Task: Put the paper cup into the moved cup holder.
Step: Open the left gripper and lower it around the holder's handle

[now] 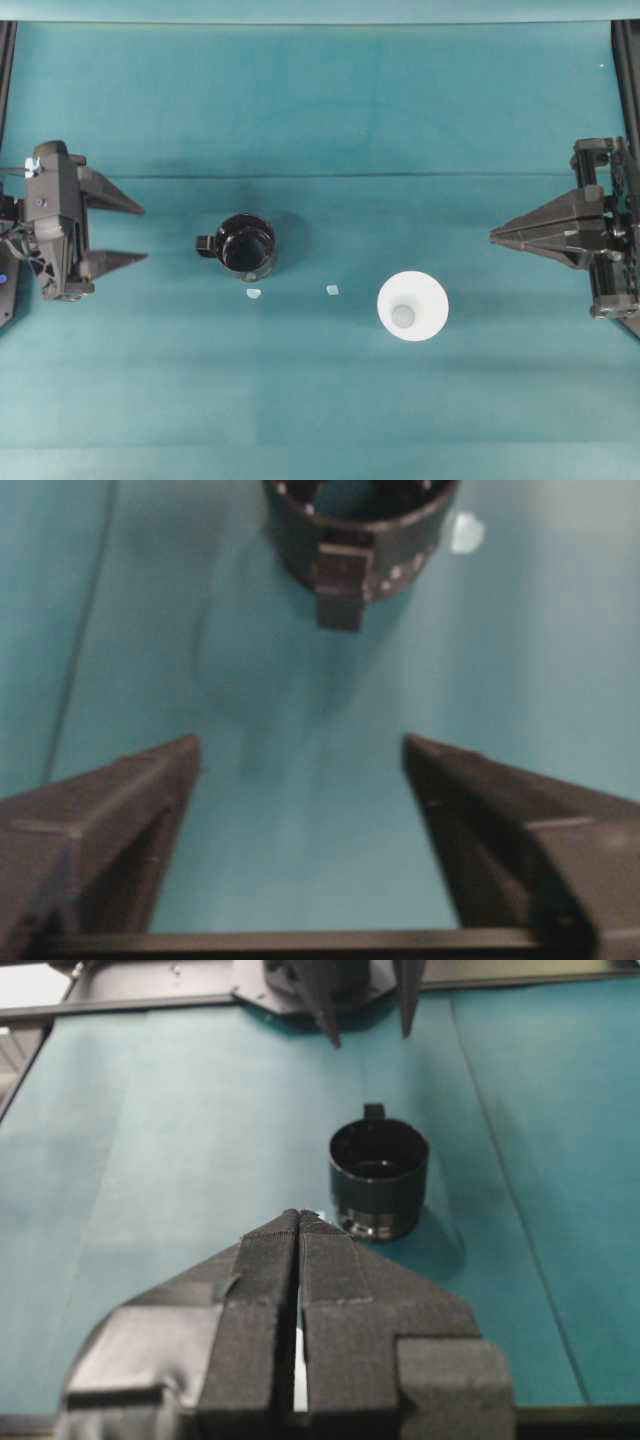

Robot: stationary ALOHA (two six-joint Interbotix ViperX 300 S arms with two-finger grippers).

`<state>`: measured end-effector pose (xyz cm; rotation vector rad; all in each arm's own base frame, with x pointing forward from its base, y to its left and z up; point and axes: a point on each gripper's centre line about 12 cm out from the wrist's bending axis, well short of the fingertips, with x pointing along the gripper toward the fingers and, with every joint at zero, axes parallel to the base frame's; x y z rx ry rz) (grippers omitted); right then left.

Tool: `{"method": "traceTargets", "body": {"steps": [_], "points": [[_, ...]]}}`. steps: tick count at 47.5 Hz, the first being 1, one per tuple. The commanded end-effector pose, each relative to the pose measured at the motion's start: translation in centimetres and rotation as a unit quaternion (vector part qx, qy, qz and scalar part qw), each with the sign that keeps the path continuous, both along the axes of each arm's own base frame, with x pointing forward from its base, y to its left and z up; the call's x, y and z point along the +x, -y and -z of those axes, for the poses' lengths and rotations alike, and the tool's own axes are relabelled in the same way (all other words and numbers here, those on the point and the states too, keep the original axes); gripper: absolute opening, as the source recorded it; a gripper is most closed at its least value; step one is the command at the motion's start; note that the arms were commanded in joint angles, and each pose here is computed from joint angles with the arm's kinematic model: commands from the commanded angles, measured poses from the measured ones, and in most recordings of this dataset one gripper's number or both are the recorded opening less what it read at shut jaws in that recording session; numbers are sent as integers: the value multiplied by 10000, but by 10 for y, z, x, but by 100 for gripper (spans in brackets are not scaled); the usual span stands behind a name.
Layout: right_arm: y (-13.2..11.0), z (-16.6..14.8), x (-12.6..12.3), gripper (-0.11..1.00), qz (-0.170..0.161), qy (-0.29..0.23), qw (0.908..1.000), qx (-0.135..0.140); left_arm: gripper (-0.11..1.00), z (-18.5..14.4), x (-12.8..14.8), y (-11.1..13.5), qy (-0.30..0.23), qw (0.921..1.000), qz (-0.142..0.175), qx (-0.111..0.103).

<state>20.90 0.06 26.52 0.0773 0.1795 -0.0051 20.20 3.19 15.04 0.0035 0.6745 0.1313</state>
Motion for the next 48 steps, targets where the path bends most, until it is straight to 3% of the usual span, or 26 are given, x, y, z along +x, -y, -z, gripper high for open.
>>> {"method": "traceTargets", "body": {"steps": [1, 6, 16, 48], "points": [[1, -8, 3, 2, 29, 100, 9999, 68, 92, 2, 3, -1, -40, 10000, 33, 54], [2, -8, 3, 2, 52, 77, 9999, 75, 87, 5, 5, -1, -164, 9993, 208, 250], [2, -8, 3, 2, 59, 54, 9999, 76, 87, 8, 23, -4, -225, 9977, 416, 489], [2, -6, 3, 2, 74, 16, 9998, 167, 87, 21, 65, -11, -232, 9980, 390, 438]]}}
